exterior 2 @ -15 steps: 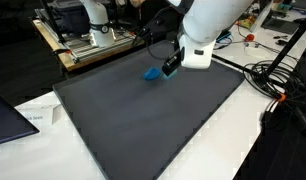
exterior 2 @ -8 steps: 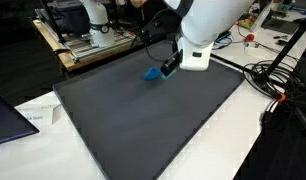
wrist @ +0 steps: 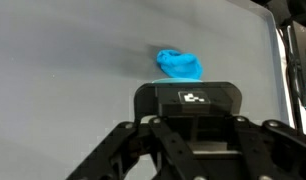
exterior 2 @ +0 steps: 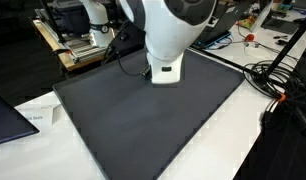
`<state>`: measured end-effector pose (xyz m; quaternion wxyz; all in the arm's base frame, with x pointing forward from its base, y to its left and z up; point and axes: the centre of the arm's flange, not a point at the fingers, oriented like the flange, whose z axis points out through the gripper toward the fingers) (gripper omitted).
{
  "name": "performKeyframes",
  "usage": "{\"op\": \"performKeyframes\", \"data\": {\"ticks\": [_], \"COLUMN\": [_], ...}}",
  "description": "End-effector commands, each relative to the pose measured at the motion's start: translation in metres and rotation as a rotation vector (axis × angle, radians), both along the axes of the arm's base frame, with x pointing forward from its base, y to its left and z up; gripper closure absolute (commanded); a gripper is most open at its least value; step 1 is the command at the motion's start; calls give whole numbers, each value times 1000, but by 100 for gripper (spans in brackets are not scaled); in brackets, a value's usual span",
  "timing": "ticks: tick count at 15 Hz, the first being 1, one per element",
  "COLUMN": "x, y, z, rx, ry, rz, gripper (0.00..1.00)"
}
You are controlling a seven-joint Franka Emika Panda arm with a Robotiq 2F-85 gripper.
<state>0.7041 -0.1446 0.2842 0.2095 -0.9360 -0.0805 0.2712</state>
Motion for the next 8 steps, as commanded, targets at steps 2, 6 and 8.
{"op": "performKeyframes", "data": {"ticks": [2, 6, 8], "x": [9, 7, 7], "y": [-36, -52, -55], "z": [-7, -19, -23], "rx": [164, 272, 320], "ry": [-14, -35, -44], "rz": [33, 52, 60], "gripper": [78, 78, 78]}}
